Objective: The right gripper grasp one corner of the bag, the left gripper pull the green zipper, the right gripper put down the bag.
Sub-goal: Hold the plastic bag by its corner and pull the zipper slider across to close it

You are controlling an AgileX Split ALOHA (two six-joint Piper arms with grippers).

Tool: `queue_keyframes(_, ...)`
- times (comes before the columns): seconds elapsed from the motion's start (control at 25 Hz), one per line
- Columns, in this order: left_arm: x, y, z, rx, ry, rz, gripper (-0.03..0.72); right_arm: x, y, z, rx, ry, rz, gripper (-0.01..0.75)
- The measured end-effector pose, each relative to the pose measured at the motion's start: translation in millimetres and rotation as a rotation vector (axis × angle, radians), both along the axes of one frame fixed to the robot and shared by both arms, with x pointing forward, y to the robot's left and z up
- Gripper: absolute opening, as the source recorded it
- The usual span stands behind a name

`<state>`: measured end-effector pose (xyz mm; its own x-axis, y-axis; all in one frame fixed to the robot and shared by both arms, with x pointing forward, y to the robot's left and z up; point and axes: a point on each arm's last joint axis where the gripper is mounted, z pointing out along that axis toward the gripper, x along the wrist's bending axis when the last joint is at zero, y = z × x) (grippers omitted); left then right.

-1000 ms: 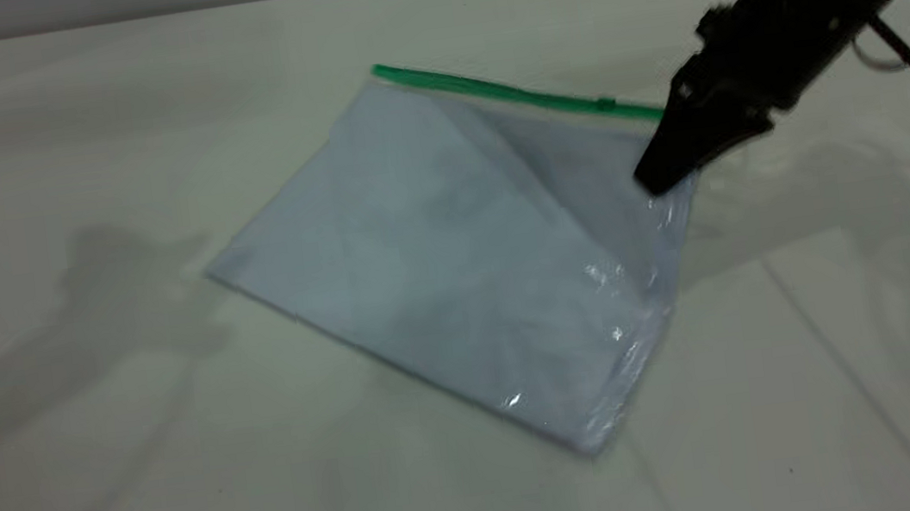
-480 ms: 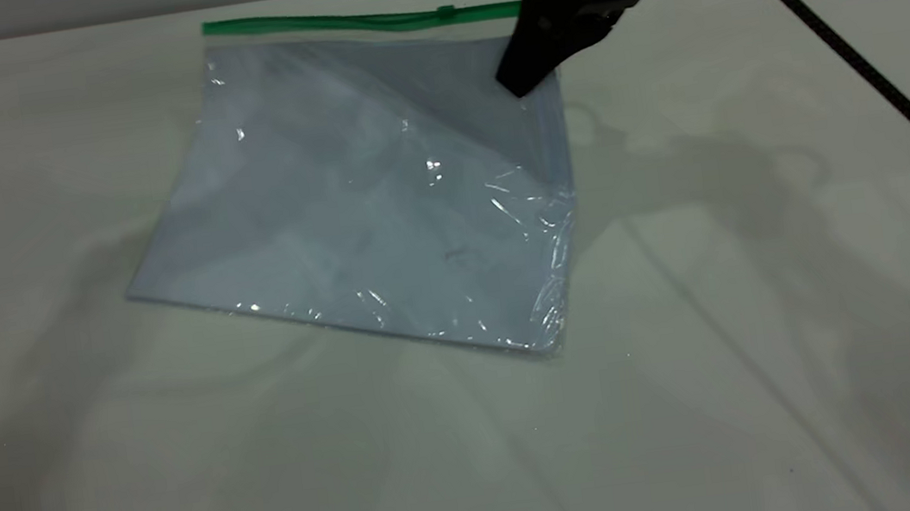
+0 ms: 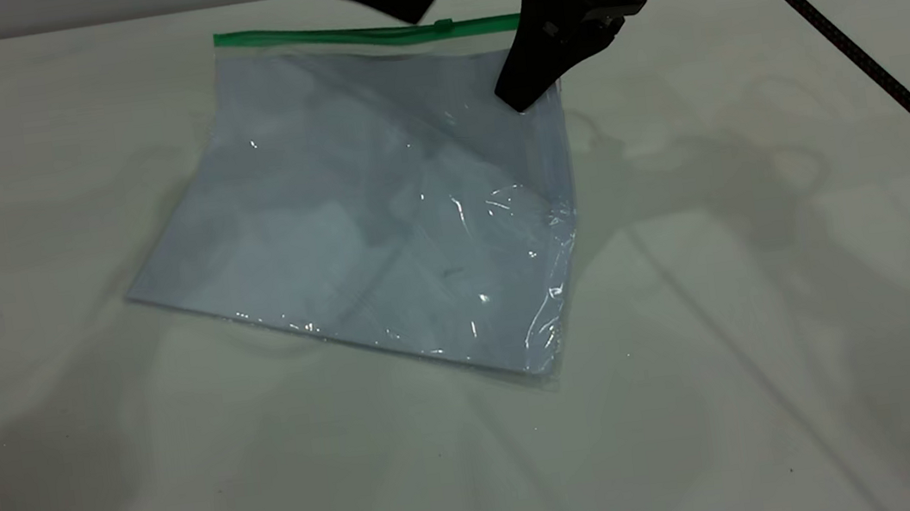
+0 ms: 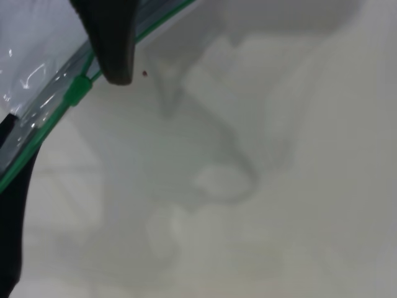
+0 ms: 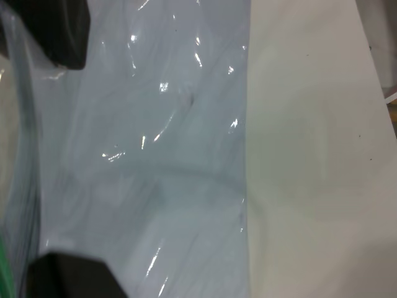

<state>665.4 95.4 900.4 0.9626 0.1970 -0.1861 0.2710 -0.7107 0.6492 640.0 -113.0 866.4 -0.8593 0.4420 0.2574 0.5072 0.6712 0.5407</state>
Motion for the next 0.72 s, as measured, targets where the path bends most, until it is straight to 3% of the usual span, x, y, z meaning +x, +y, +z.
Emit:
queue_keyframes(0.32,-6,-19,-12,0.019,-0.013,-0.052,0.475,0,-1,0,-0.003,0.004,0.008,0.034)
queue_keyframes(0.72,-3,-20,-12,0.026,-0.052,-0.03,0.363,0,-1,0,-0.003,0.004,0.008,0.035)
